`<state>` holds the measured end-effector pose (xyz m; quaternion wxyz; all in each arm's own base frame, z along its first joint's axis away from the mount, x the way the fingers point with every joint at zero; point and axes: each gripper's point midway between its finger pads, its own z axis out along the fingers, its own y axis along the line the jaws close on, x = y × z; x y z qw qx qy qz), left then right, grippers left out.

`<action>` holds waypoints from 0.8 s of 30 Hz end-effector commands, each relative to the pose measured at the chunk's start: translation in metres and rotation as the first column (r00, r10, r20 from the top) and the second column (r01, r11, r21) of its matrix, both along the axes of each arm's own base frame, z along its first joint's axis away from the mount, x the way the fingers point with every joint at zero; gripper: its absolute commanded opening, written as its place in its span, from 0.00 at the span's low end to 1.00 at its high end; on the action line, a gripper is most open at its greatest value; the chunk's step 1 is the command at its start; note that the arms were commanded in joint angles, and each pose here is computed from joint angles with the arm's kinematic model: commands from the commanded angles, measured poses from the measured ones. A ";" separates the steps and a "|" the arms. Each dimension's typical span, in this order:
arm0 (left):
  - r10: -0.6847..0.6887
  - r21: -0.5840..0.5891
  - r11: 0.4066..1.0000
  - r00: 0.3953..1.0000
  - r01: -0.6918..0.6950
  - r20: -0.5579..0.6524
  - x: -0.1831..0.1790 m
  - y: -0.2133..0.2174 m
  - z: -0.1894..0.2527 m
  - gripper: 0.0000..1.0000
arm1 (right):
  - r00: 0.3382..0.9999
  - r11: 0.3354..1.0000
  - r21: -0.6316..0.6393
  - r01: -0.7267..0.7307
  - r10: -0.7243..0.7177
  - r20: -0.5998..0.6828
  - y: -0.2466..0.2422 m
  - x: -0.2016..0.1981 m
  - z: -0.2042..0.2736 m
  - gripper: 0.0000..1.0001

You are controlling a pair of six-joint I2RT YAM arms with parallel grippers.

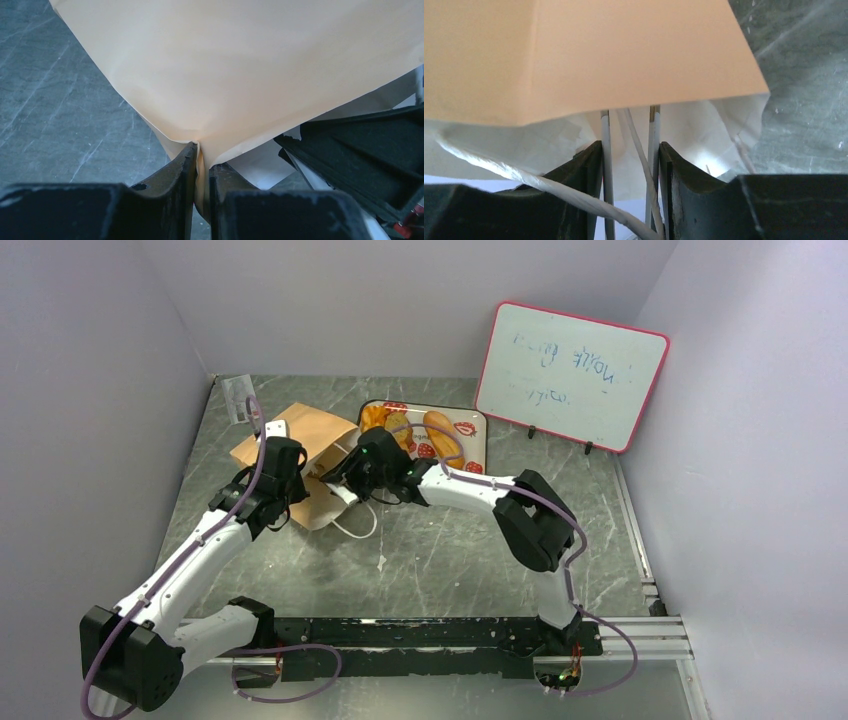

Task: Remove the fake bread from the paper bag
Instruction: Take out the fake bread from the paper bag.

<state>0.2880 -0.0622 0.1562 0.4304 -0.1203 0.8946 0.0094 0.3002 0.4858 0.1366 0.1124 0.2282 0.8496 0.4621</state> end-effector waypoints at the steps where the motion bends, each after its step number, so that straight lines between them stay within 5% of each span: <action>1: -0.034 -0.040 0.999 0.999 0.036 0.033 0.002 -0.010 0.014 0.07 | 0.999 0.999 0.011 0.048 -0.048 0.002 0.003 0.015 -0.013 0.42; 24: -0.052 -0.034 0.998 0.999 0.052 0.006 -0.001 -0.014 0.009 0.07 | 0.995 0.991 0.102 0.091 -0.095 0.039 0.010 0.046 -0.024 0.46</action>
